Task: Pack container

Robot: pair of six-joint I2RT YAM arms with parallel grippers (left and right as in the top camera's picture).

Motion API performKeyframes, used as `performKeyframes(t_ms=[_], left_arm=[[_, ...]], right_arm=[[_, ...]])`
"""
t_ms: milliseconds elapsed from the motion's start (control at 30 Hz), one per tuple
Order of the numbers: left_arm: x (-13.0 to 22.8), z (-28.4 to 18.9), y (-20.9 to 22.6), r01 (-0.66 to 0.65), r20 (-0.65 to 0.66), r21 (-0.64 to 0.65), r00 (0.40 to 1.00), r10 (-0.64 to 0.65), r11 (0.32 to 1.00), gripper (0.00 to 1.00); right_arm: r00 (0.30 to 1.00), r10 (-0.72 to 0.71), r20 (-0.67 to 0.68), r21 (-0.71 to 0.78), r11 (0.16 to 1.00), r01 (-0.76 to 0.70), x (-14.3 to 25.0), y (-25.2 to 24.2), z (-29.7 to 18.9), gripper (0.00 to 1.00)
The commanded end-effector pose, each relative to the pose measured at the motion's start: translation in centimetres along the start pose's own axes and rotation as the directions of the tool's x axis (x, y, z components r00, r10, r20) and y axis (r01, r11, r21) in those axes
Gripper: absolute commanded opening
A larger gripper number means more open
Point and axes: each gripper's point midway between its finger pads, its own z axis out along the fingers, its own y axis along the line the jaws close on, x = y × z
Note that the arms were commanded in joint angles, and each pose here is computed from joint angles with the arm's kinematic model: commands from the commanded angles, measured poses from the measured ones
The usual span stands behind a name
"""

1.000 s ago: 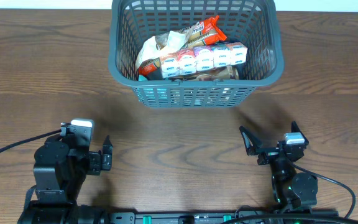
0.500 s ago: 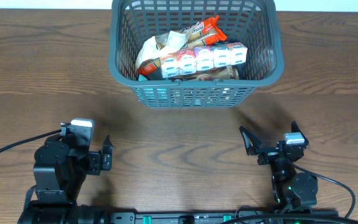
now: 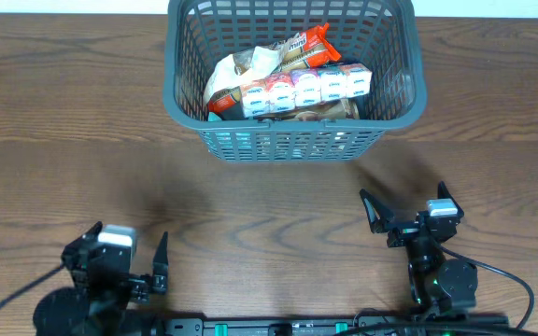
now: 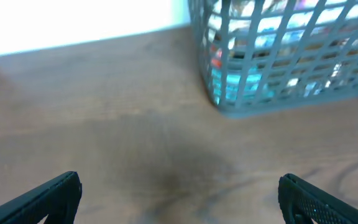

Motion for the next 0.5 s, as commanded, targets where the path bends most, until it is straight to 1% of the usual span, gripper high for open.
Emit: performKeyframes(t_ms=[0,100,233,367,467], left_arm=[[0.3,0.8,-0.3,-0.023,0.06,0.012,0.998,0.023,1.0,0.98],[0.0,2.4,-0.1,-0.034,0.166,-0.004,0.986,0.034,0.999,0.99],[-0.4,4.7,0.1,-0.039,0.238,-0.015,0.97,0.041,0.999,0.98],[-2.1,6.1,0.5,-0.053,0.381,-0.042,0.922,0.065,0.998,0.98],[-1.9,7.2,0.6,-0.056,0.431,-0.051,0.899,0.072,0.997,0.98]], right_arm=[[1.0,-0.015,0.0,0.004,1.0,0.015,0.0,-0.1,0.0,0.99],[1.0,-0.015,0.0,0.004,1.0,0.015,0.0,-0.1,0.0,0.99],[1.0,-0.015,0.0,0.004,1.0,0.015,0.0,-0.1,0.0,0.99],[1.0,-0.015,0.0,0.004,1.0,0.015,0.0,-0.1,0.0,0.99],[1.0,-0.015,0.0,0.004,1.0,0.015,0.0,-0.1,0.0,0.99]])
